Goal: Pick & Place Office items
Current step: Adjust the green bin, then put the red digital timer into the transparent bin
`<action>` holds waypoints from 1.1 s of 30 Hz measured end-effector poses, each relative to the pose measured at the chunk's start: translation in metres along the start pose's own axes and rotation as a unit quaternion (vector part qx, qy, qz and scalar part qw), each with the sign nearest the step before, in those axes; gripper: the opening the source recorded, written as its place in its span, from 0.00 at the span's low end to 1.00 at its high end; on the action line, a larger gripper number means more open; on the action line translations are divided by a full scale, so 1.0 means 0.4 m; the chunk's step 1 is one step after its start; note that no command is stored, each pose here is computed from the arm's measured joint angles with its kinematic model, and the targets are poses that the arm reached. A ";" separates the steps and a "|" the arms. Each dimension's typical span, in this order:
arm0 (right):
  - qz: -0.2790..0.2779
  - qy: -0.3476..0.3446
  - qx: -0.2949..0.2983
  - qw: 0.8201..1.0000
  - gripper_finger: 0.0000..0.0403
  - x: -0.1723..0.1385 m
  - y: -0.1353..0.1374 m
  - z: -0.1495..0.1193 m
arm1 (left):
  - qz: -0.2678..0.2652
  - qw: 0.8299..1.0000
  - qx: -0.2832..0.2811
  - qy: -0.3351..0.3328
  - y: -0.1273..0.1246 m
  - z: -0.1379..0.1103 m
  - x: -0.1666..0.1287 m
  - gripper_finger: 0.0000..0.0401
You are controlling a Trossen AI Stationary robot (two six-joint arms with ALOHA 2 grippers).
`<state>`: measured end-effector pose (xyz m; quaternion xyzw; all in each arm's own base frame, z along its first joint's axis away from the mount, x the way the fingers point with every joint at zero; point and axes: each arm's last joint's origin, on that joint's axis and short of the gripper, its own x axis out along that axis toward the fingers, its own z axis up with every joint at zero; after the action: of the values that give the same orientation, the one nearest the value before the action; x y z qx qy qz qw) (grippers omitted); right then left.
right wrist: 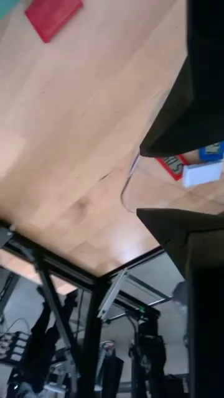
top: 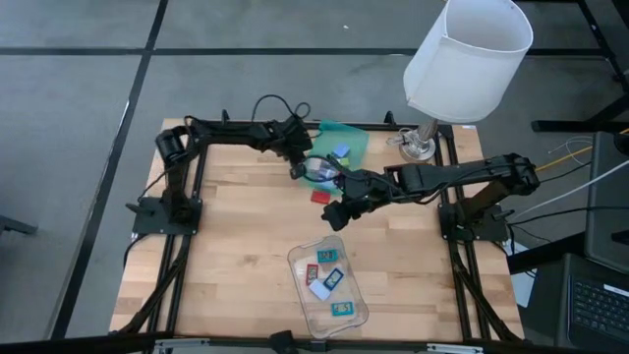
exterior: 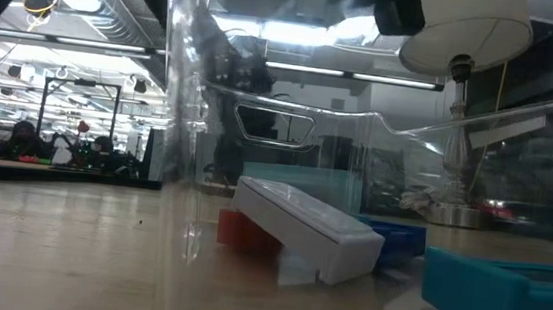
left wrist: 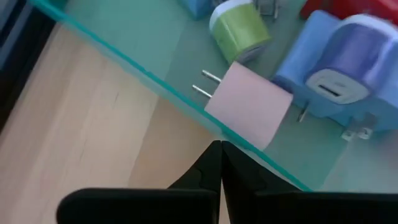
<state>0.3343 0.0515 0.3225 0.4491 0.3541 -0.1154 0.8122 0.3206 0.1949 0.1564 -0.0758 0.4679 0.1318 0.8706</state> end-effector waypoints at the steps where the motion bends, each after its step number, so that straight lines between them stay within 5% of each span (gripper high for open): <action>1: 0.000 -0.004 0.000 1.000 0.34 -0.003 0.003 0.002 | -0.004 1.000 0.007 -0.002 -0.006 0.017 0.006 0.01; 11: -0.007 -0.014 0.002 1.000 0.26 -0.006 0.004 0.004 | -0.086 0.994 0.051 -0.046 -0.083 0.155 0.071 0.01; 19: -0.016 -0.017 -0.002 1.000 0.25 -0.006 0.001 0.004 | -0.111 0.992 0.050 0.006 -0.112 0.169 0.085 0.03; 27: -0.056 -0.058 -0.055 0.995 0.25 -0.025 -0.022 0.033 | -0.127 0.990 0.053 0.032 -0.083 0.176 -0.091 0.18; 33: -0.073 -0.095 -0.086 0.989 0.25 -0.051 -0.058 0.100 | -0.142 0.982 0.123 0.030 -0.135 0.180 -0.154 0.40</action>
<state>0.3268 0.0033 0.3352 0.3374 0.3159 -0.1855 0.8672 0.3616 0.1522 0.2480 -0.0374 0.4911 -0.0536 0.8687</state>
